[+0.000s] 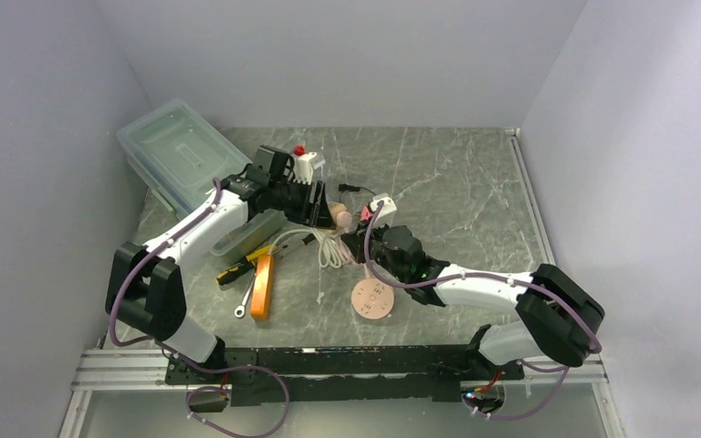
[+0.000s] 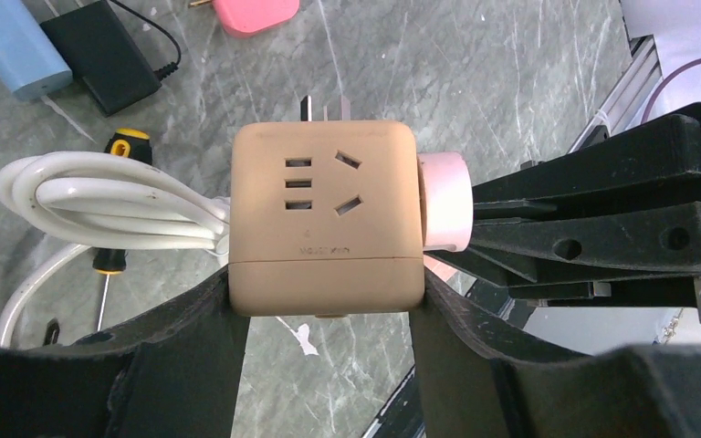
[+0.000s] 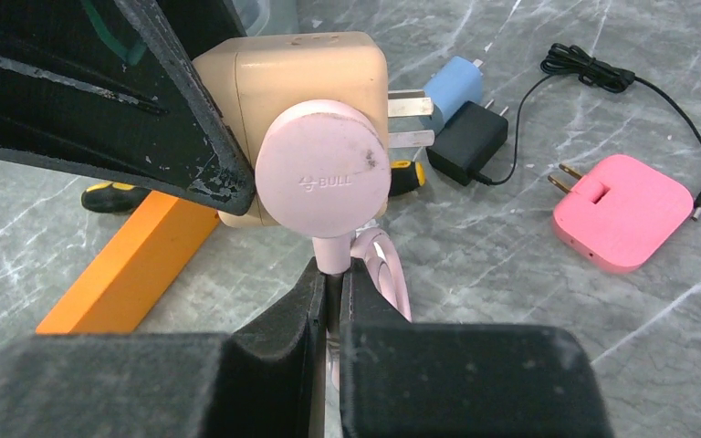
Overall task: Pull the plug off the socket
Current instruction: Remove the plug from the socket.
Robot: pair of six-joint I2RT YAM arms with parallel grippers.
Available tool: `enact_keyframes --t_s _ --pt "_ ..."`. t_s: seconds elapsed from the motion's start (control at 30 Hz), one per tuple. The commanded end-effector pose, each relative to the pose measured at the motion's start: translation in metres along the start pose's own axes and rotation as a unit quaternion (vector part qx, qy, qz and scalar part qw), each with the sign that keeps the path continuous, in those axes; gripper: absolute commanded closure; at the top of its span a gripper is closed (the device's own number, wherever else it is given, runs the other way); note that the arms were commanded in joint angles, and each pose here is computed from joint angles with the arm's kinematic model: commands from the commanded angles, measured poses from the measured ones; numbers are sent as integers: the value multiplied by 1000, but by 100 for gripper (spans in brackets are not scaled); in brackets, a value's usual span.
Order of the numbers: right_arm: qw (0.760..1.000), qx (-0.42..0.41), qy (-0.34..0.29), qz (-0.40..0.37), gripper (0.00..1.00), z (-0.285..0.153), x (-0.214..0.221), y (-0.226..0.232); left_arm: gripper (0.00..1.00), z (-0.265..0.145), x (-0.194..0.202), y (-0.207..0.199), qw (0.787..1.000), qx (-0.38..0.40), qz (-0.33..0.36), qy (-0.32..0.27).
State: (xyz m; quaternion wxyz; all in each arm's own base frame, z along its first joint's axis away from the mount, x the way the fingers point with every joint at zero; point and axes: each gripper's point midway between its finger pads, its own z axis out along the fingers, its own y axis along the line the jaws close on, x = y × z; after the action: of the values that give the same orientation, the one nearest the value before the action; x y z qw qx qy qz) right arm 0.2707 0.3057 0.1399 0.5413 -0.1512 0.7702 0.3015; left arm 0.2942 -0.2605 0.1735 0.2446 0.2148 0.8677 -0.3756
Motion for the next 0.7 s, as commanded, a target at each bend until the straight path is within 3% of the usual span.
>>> enact_keyframes --t_s 0.0,0.2,0.43,0.67 --pt "997 49 54 -9 100 -1 32 -23 100 -33 -46 -46 992 82 44 -82" --pt "999 44 29 -11 100 -8 19 -22 100 -31 -45 -18 996 3 48 -79" --pt "999 12 -33 -11 100 -31 -10 -14 100 -28 -34 38 980 -183 74 -37" --pt "998 0 -67 -11 100 -46 -25 -11 100 -26 -26 55 965 -246 86 -12"
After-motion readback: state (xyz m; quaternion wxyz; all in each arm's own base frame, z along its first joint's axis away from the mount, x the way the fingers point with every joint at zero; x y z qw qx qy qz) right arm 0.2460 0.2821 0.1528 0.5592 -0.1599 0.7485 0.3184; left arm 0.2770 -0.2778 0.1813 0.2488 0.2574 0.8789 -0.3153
